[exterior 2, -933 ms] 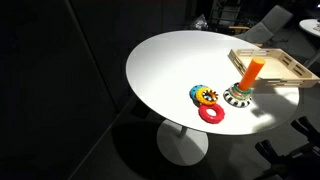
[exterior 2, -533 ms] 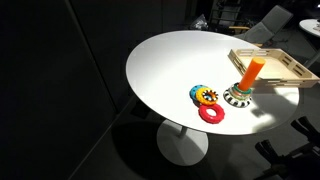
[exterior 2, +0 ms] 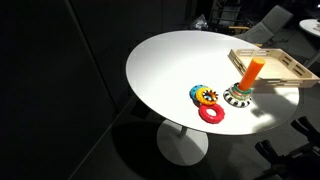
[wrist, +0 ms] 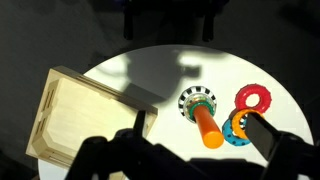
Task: Remove the clear and green rings from the orange stand
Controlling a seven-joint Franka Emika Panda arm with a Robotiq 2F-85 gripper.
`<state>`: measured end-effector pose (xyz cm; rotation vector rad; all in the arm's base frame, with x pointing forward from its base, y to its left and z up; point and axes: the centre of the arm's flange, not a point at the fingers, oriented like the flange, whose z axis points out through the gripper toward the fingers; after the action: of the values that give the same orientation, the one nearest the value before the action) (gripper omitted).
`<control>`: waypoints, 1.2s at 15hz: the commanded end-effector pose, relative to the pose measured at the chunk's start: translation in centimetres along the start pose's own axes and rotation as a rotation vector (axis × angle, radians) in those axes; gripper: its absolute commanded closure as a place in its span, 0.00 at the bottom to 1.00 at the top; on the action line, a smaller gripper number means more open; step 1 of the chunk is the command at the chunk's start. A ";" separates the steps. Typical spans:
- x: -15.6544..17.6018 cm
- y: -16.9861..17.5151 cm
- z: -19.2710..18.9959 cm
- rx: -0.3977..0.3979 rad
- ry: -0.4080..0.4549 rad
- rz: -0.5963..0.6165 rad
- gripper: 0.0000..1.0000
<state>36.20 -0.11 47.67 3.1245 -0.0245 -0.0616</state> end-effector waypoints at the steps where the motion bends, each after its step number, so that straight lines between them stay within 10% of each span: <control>1: 0.0 0.0 0.0 0.000 0.000 0.000 0.00; 18: 4.2 -4.7 6.7 0.016 0.069 -0.043 0.00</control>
<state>40.35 3.39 42.27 3.1294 0.0530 0.0310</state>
